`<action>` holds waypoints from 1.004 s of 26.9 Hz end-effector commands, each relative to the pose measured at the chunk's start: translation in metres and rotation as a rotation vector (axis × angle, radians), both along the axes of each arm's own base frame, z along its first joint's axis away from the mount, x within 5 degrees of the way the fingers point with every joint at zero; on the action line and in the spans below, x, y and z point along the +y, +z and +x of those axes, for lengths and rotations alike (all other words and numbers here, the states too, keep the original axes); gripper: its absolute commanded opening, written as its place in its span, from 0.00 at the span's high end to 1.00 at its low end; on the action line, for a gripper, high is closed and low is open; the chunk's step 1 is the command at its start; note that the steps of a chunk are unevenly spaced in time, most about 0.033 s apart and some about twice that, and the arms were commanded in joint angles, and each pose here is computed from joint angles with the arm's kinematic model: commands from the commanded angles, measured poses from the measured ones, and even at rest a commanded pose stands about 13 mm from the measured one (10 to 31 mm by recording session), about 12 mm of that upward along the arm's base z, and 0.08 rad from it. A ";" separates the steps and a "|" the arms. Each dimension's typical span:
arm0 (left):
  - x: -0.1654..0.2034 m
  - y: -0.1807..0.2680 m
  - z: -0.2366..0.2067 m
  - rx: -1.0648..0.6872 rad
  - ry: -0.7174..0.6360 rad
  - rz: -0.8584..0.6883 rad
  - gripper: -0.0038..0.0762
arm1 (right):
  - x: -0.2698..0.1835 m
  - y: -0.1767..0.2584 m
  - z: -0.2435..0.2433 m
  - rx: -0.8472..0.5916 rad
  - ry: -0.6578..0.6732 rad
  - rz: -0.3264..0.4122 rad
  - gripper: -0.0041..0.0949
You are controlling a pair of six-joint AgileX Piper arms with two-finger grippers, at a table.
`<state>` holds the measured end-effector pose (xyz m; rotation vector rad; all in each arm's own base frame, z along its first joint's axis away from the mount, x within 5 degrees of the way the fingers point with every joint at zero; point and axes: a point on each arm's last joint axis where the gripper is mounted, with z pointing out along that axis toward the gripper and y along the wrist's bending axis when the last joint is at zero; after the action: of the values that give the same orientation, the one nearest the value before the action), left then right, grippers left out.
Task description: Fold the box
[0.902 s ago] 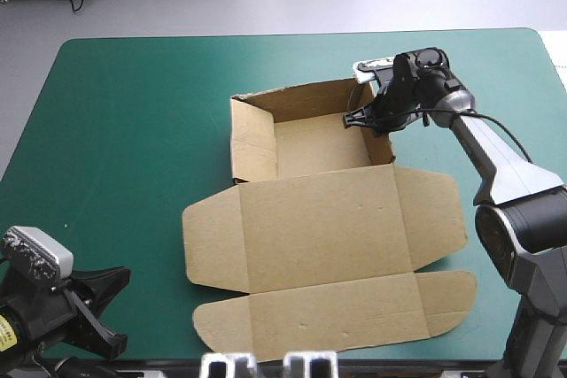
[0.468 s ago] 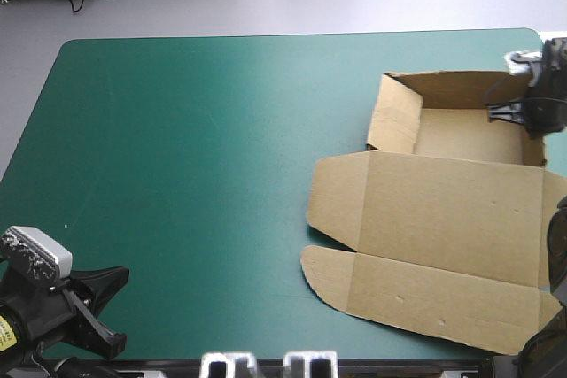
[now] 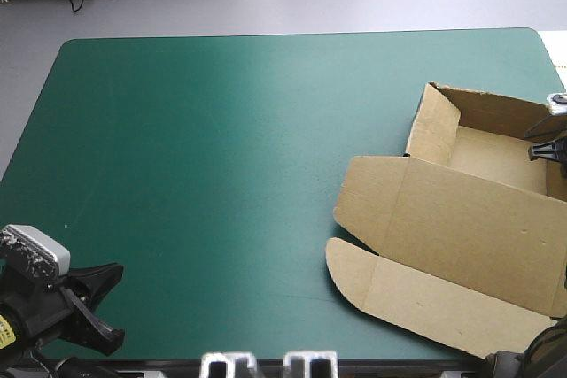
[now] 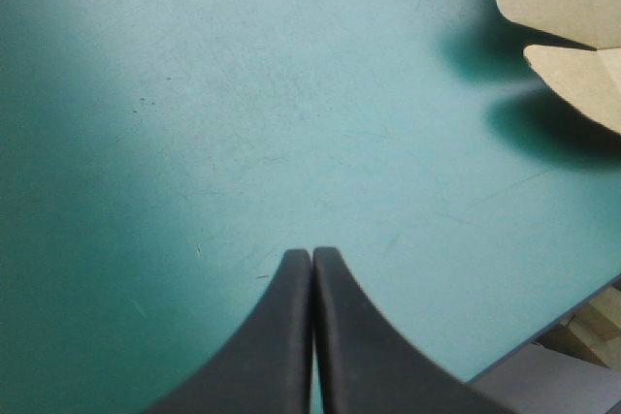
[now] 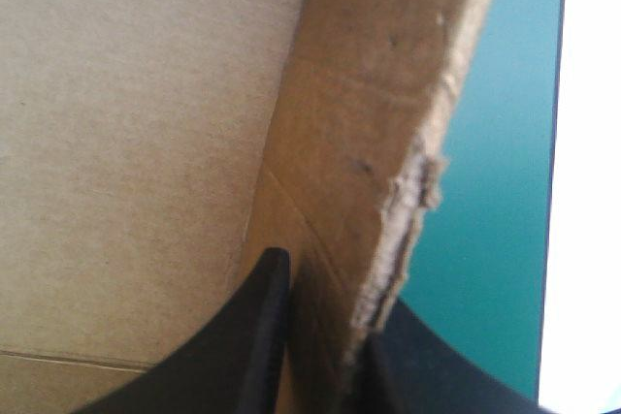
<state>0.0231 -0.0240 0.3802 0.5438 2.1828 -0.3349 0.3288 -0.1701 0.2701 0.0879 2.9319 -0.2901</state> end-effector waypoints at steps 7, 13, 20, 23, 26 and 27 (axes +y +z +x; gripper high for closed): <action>0.005 0.005 0.005 -0.040 0.041 0.053 0.97 | -0.005 0.040 -0.009 -0.011 0.022 -0.087 0.57; 0.015 0.008 0.011 -0.113 0.117 0.146 0.97 | 0.028 0.146 -0.026 -0.380 0.004 0.034 0.57; 0.016 0.014 0.016 -0.194 0.137 0.144 0.97 | 0.098 0.257 -0.126 -0.807 0.110 0.049 0.65; 0.015 0.015 0.019 -0.224 0.147 0.123 0.97 | 0.121 0.263 -0.173 -0.859 0.136 -0.001 0.81; 0.013 0.002 0.025 -0.202 0.143 0.133 0.97 | 0.151 0.232 -0.229 -0.938 0.167 -0.028 0.98; 0.012 -0.007 0.028 -0.174 0.140 0.146 0.97 | 0.159 0.219 -0.241 -0.981 0.192 -0.041 0.98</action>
<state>0.0424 -0.0092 0.3746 0.4878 2.1023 -0.0481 0.1104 -0.0255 0.4999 -0.0107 2.0753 -0.1698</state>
